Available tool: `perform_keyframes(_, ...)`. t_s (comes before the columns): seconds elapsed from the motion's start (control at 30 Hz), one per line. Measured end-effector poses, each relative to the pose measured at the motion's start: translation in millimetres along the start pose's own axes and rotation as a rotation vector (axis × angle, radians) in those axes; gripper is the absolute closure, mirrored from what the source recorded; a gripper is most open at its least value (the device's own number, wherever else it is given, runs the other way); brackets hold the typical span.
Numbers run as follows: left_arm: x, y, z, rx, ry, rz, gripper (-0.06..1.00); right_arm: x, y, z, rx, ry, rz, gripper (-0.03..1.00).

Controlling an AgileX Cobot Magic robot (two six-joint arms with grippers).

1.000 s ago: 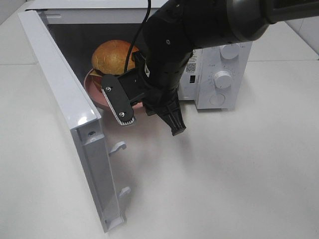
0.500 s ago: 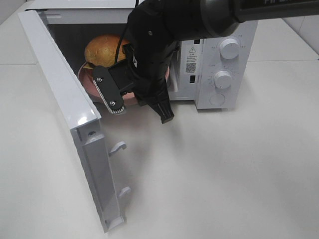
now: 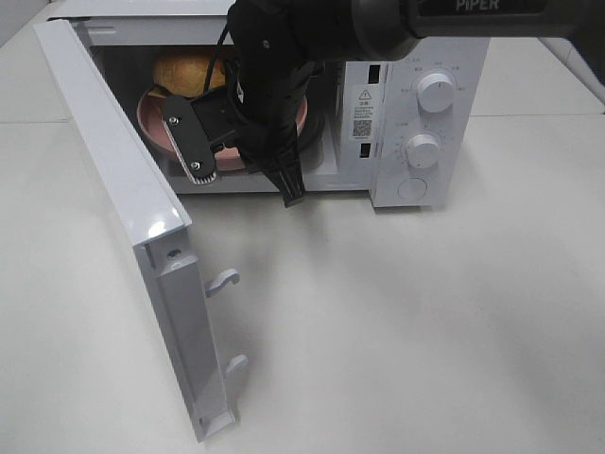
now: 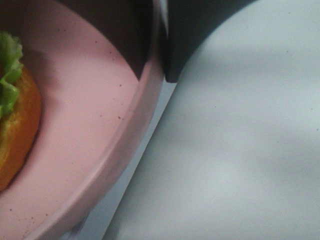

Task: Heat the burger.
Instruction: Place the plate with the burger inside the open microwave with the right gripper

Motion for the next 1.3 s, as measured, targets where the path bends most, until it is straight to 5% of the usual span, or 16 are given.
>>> perform_keyframes(1.3, 0.0, 0.0, 0.0, -0.002, 0.0, 0.0, -0.05, -40.7, -27.9, -21.4, -0.063, -0.039, 0.011, 0.94)
Point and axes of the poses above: a point on each arm's last joint axis where the gripper is mounted, x pointing back along that axis away from the gripper, z along the wrist's bending axis when the last joint is at zero, y = z × x, the point moved 9 cm from there along -x, pointing out along that axis toward the gripper, and after that the axes turned 11 degrees about -x, right-handed, at the moved point
